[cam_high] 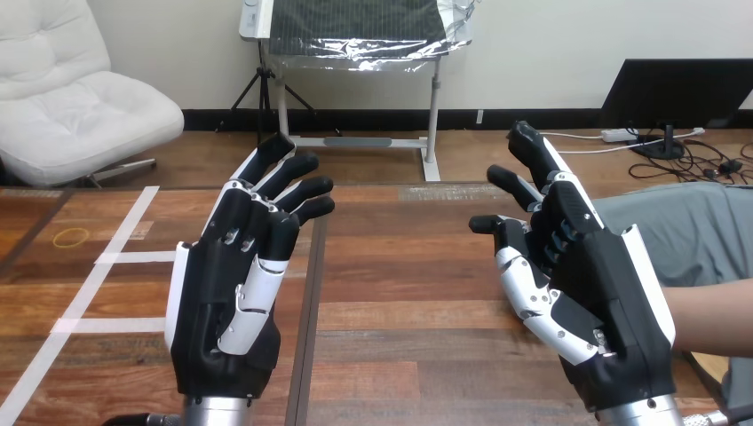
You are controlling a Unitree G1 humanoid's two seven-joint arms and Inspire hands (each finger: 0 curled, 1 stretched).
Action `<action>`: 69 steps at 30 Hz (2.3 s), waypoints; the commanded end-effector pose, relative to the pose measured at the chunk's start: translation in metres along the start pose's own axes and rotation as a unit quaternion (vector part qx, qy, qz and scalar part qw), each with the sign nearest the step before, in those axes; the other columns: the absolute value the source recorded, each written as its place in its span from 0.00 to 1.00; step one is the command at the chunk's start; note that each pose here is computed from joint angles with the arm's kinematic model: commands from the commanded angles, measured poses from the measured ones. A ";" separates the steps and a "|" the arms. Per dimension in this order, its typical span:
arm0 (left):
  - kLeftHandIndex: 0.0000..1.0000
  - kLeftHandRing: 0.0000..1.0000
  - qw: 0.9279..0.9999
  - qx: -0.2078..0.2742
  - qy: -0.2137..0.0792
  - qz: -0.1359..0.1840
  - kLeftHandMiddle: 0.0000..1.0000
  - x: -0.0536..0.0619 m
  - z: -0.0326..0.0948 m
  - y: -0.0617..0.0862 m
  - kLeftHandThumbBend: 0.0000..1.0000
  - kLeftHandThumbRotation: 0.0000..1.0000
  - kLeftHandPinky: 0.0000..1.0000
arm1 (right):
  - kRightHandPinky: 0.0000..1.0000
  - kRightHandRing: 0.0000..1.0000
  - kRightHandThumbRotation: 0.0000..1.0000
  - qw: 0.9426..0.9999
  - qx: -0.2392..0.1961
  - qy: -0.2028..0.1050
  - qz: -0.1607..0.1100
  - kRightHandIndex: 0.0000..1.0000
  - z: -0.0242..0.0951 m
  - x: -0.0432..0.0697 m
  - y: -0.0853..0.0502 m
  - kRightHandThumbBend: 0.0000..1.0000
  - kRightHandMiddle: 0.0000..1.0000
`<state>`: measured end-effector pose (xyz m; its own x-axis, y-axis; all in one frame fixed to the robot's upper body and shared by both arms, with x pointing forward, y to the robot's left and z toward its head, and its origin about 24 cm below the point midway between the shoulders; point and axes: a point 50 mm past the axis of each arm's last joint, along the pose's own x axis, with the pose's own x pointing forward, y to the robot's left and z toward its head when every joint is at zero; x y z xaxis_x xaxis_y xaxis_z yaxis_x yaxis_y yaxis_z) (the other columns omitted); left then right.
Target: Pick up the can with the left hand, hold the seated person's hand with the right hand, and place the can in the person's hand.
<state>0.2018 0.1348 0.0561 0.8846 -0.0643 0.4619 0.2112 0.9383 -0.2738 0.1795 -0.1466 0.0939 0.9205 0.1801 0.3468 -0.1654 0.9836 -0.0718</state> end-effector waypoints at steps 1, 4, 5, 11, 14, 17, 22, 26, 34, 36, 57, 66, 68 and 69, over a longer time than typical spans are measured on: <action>0.81 0.74 0.999 -0.012 -0.034 -0.005 0.78 0.011 0.004 -0.008 0.60 0.53 0.71 | 0.71 0.93 0.12 0.999 0.002 -0.033 0.007 0.95 0.008 0.013 -0.001 0.09 0.98; 0.81 0.74 0.999 -0.010 -0.034 -0.005 0.78 0.011 0.004 -0.008 0.60 0.53 0.71 | 0.71 0.93 0.12 0.999 0.000 -0.032 0.007 0.96 0.008 0.013 -0.001 0.09 0.98; 0.81 0.74 0.999 -0.010 -0.034 -0.004 0.78 0.011 0.004 -0.008 0.60 0.53 0.71 | 0.70 0.93 0.12 0.999 -0.002 -0.032 0.008 0.96 0.008 0.013 -0.002 0.09 0.98; 0.82 0.74 0.999 -0.011 -0.035 -0.005 0.78 0.011 0.005 -0.009 0.61 0.52 0.71 | 0.69 0.92 0.11 0.999 -0.002 -0.032 0.008 0.96 0.008 0.013 -0.002 0.10 0.98; 0.82 0.74 0.999 -0.011 -0.034 -0.006 0.78 0.011 0.004 -0.009 0.61 0.52 0.71 | 0.68 0.92 0.11 0.999 -0.004 -0.033 0.009 0.95 0.008 0.014 -0.002 0.09 0.98; 0.82 0.74 0.999 -0.011 -0.035 -0.006 0.78 0.011 0.004 -0.009 0.61 0.52 0.71 | 0.67 0.92 0.11 0.999 -0.005 -0.033 0.009 0.95 0.008 0.014 -0.003 0.09 0.98; 0.81 0.74 0.999 -0.012 -0.034 -0.005 0.78 0.011 0.005 -0.009 0.61 0.52 0.71 | 0.67 0.92 0.11 0.999 -0.003 -0.033 0.010 0.94 0.008 0.014 -0.003 0.09 0.98; 0.81 0.74 0.999 -0.012 -0.033 -0.005 0.78 0.011 0.005 -0.009 0.61 0.52 0.71 | 0.67 0.92 0.10 0.999 -0.002 -0.034 0.011 0.94 0.008 0.014 -0.004 0.10 0.98; 0.81 0.73 0.999 0.003 -0.037 0.001 0.77 0.011 0.006 -0.009 0.62 0.53 0.71 | 0.67 0.92 0.10 0.999 0.004 -0.034 0.010 0.94 0.007 0.014 -0.004 0.10 0.98; 0.81 0.73 0.999 0.029 -0.041 0.011 0.77 0.011 0.006 -0.008 0.62 0.54 0.70 | 0.66 0.92 0.10 0.999 0.003 -0.033 0.010 0.93 0.008 0.014 -0.004 0.10 0.97; 0.81 0.85 0.943 0.260 -0.140 0.151 0.84 0.021 0.025 0.006 0.64 0.36 0.82 | 0.66 0.91 0.09 1.000 -0.001 -0.028 0.007 0.92 0.006 0.014 -0.006 0.14 0.96; 0.85 0.89 0.928 0.298 -0.145 0.171 0.89 0.023 0.032 0.016 0.70 0.38 0.84 | 0.67 0.90 0.09 1.000 -0.004 -0.028 0.004 0.91 0.006 0.014 -0.007 0.15 0.96; 0.86 0.90 0.925 0.305 -0.145 0.174 0.89 0.023 0.034 0.018 0.70 0.39 0.85 | 0.67 0.90 0.09 1.000 -0.004 -0.028 0.004 0.91 0.006 0.014 -0.007 0.15 0.96; 0.86 0.90 0.924 0.308 -0.144 0.176 0.90 0.024 0.034 0.019 0.71 0.39 0.85 | 0.67 0.89 0.09 1.000 -0.003 -0.028 0.004 0.91 0.006 0.014 -0.007 0.15 0.95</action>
<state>0.2032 0.1663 0.0720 0.7406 0.2950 0.6037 -0.4098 0.9103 0.0579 0.1824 -0.1508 0.0952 0.9193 0.1844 0.3478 -0.1699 0.9828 -0.0720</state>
